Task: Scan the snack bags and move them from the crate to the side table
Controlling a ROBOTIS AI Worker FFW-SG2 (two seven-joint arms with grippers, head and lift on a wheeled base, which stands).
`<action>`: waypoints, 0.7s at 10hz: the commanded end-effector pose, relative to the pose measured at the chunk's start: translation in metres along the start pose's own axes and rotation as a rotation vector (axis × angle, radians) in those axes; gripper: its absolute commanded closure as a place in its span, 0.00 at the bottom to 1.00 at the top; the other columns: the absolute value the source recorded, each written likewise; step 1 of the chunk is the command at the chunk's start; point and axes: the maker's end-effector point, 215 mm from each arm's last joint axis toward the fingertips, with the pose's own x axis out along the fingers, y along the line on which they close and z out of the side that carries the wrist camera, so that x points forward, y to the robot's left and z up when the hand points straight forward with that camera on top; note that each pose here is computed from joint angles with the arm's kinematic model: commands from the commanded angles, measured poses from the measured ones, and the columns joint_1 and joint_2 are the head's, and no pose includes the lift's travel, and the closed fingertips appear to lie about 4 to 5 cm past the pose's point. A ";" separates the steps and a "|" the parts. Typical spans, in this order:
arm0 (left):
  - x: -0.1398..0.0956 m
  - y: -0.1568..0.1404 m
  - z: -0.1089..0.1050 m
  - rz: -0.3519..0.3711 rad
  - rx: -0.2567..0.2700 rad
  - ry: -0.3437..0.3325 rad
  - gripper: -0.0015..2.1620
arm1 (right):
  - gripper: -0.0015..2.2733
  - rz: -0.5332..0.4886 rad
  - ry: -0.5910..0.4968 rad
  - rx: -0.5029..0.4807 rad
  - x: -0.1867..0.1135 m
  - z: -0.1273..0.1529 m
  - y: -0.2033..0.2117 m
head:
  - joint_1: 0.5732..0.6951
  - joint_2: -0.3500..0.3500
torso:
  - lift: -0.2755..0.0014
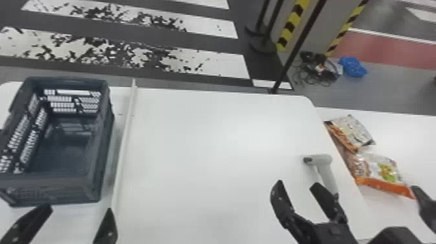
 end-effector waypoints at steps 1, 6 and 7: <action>0.000 0.000 0.001 -0.001 0.001 -0.002 0.03 | 0.05 -0.002 -0.021 0.000 -0.001 0.006 -0.001 | 1.00 0.15 | 0.68; 0.000 0.000 0.000 0.001 0.001 0.000 0.03 | 0.06 -0.007 -0.020 0.002 -0.002 0.007 -0.005 | 1.00 0.13 | 0.68; 0.000 0.001 -0.001 0.002 0.002 0.002 0.03 | 0.06 -0.007 -0.020 0.001 -0.002 0.007 -0.006 | 1.00 0.13 | 0.68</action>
